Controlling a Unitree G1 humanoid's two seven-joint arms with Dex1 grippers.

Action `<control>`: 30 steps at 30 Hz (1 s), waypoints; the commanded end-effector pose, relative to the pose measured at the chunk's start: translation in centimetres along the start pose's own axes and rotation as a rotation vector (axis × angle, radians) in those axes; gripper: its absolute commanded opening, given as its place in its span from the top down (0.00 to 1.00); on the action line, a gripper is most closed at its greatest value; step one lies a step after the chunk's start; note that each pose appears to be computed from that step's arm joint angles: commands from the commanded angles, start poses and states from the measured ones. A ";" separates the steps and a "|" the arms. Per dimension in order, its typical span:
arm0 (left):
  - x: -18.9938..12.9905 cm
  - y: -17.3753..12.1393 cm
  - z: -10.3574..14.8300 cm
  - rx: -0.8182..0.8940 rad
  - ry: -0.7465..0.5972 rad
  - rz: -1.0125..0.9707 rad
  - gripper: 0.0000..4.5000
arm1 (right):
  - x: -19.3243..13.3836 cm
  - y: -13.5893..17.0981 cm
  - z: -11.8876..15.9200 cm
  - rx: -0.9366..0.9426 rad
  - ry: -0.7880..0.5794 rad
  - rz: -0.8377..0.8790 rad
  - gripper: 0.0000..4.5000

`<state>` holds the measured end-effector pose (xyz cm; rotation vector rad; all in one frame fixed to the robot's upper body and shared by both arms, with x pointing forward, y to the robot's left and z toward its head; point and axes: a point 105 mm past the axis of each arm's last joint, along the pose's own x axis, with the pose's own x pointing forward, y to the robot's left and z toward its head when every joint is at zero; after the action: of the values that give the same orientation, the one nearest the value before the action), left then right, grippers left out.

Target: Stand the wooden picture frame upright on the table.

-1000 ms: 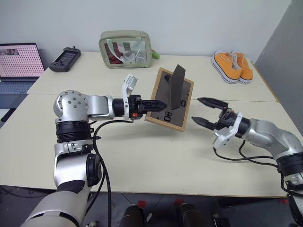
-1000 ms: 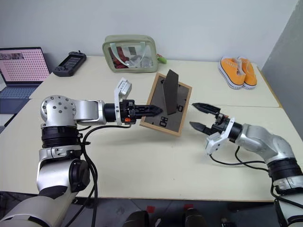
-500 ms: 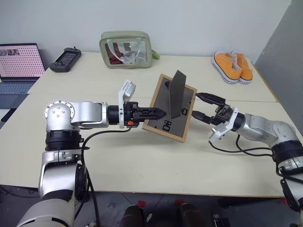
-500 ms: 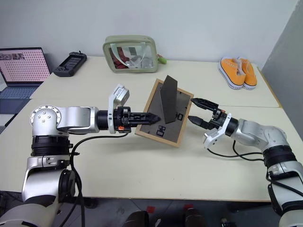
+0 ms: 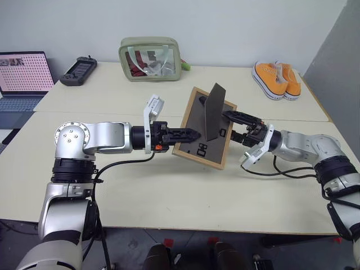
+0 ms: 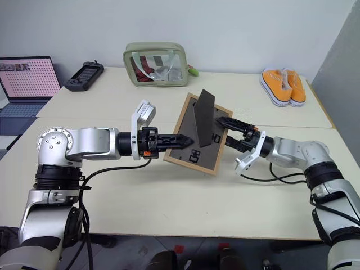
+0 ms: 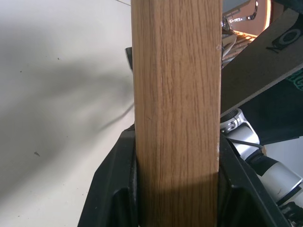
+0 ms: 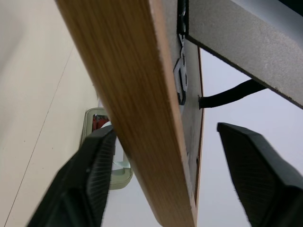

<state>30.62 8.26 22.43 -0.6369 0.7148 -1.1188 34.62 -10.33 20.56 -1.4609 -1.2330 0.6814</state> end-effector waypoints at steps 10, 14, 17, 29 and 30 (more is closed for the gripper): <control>-0.4 -1.7 0.2 0.044 -0.015 -0.069 0.72 | 0.3 -1.2 -0.7 -0.031 0.003 -0.053 0.68; -0.3 -1.8 0.5 0.052 -0.032 -0.066 0.72 | 0.5 -1.5 -0.9 -0.034 0.013 -0.068 0.68; -0.2 -2.1 0.7 0.068 -0.046 -0.062 0.72 | 0.5 -1.5 -0.8 -0.030 0.008 -0.060 0.68; -0.2 -2.1 0.9 0.107 -0.087 -0.001 0.72 | 0.1 -1.0 -0.6 -0.004 0.008 -0.038 0.68; -0.1 -2.0 0.8 0.101 -0.087 -0.004 0.72 | 0.1 -1.0 -0.6 -0.004 0.008 -0.038 0.68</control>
<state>30.67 8.11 23.32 -0.6729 0.6303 -1.1012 34.99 -10.47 21.52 -1.4448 -1.2597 0.6317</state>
